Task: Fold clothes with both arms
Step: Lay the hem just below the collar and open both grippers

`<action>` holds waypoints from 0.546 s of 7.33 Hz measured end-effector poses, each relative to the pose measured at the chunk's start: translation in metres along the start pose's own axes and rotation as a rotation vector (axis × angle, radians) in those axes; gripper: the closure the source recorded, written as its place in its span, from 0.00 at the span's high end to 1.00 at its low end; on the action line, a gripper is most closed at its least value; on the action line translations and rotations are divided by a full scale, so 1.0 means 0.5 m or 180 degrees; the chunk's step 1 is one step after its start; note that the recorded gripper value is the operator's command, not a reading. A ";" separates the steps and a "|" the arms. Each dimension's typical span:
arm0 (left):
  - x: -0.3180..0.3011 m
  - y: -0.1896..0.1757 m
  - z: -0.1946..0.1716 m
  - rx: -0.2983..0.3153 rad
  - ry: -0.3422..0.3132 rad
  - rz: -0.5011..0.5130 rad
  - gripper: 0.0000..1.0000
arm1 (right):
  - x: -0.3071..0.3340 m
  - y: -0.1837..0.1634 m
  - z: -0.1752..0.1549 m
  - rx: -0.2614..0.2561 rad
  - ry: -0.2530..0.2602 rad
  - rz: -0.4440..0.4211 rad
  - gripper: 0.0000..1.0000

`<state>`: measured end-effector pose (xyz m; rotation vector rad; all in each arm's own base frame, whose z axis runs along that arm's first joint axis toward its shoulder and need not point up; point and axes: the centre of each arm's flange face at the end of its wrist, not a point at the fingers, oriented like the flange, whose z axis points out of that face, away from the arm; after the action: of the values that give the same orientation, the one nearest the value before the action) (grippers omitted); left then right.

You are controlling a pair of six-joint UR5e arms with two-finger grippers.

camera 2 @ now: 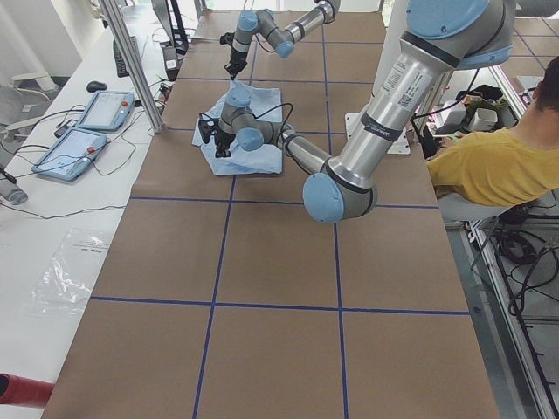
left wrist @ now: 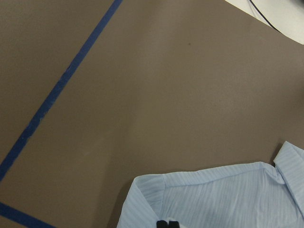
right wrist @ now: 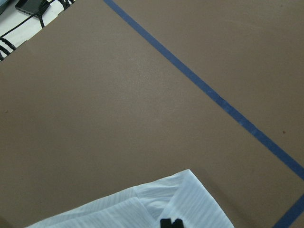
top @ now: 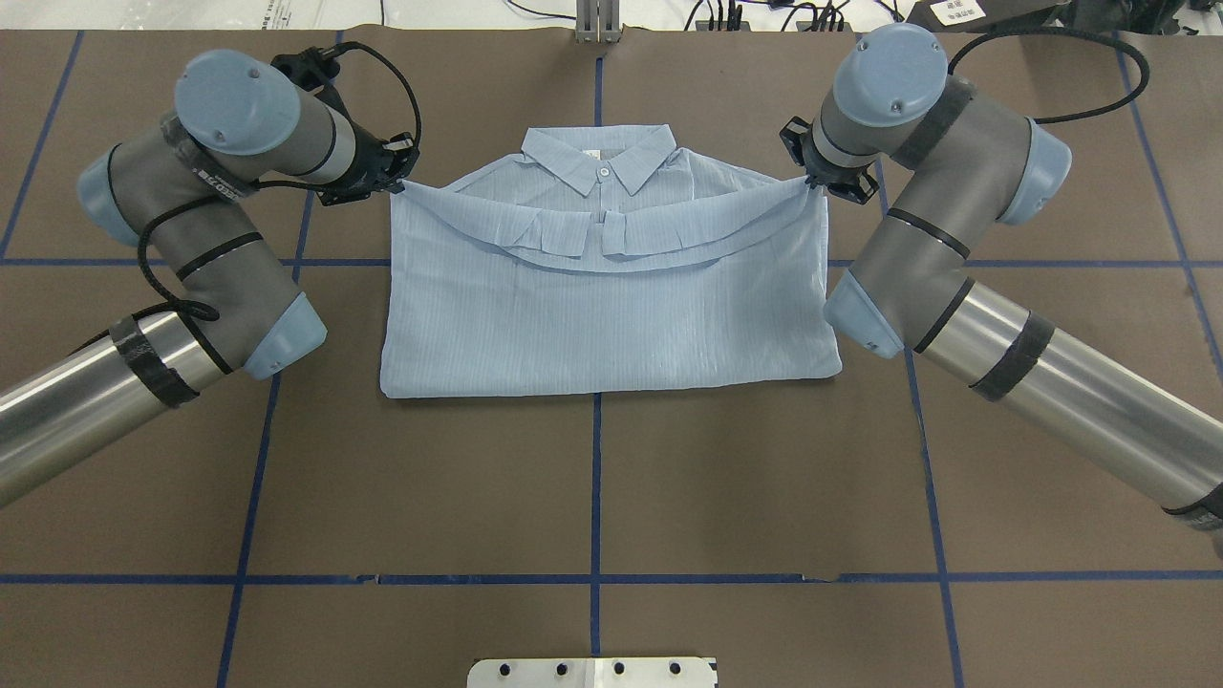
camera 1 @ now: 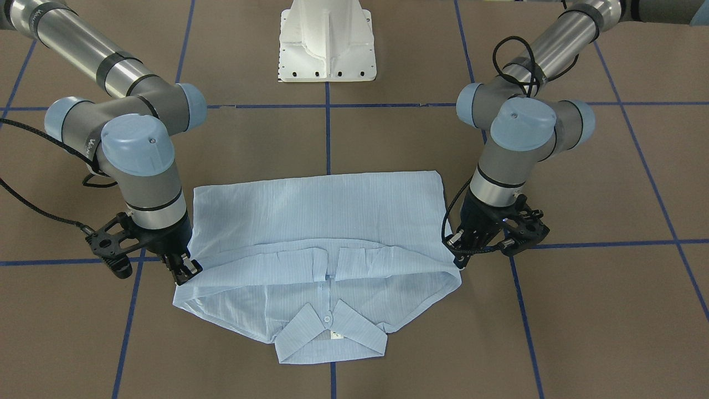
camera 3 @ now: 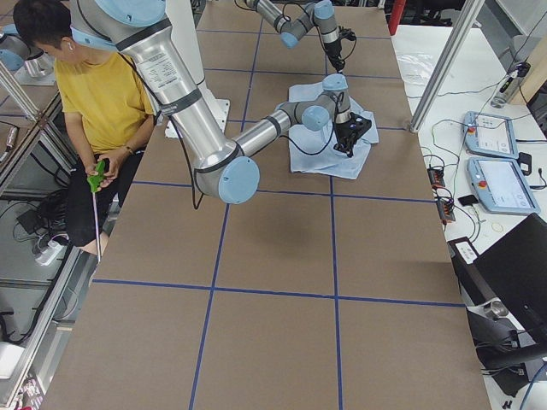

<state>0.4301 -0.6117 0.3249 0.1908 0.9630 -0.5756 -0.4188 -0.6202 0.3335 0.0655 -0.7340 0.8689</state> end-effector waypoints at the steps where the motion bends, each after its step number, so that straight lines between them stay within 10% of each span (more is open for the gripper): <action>1: -0.001 -0.008 0.030 0.0002 0.0022 0.0007 0.00 | -0.004 -0.002 0.016 0.0003 0.0043 0.0001 0.00; 4: -0.019 -0.014 0.065 -0.0001 0.0012 0.0014 0.00 | 0.002 -0.010 0.076 -0.0011 0.0024 -0.0006 0.00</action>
<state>0.4454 -0.6270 0.3516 0.1937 0.9663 -0.5713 -0.4361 -0.6357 0.3642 0.0598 -0.7282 0.8655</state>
